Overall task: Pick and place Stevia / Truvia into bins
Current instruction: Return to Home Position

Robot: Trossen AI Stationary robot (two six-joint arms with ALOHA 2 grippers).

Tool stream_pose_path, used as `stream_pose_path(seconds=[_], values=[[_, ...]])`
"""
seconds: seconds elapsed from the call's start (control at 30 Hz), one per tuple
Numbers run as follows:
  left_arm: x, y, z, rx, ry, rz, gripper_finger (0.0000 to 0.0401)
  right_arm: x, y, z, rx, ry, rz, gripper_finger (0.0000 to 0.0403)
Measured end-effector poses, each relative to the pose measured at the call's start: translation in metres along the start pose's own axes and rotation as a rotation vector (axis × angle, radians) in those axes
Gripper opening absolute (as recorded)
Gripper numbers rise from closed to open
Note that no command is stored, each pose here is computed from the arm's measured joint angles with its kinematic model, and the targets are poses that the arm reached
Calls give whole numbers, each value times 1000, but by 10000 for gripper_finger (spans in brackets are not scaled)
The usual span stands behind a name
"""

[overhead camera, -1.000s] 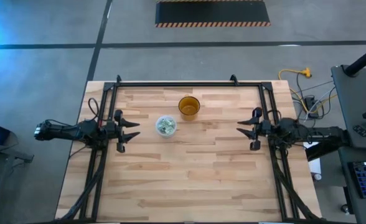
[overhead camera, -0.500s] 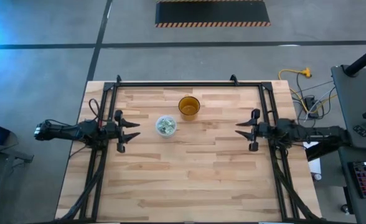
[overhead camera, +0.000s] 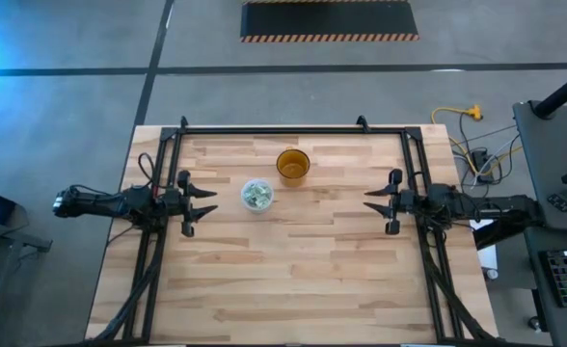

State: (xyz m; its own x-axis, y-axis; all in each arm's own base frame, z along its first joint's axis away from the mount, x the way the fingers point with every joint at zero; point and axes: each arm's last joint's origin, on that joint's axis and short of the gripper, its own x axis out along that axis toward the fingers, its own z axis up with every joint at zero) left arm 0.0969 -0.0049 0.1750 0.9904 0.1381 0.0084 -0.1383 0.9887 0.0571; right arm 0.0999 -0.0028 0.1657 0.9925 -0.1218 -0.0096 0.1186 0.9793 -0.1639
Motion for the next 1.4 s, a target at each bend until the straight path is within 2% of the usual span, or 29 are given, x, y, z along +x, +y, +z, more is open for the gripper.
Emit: stream_pose_path(seconds=[0.23,1.4], values=[[1,-3,-4,35,-46,-75,158,0,0,0,14,-1,1,112],[3,-4,-7,54,-17,-78,158,0,0,0,6,-1,1,104]])
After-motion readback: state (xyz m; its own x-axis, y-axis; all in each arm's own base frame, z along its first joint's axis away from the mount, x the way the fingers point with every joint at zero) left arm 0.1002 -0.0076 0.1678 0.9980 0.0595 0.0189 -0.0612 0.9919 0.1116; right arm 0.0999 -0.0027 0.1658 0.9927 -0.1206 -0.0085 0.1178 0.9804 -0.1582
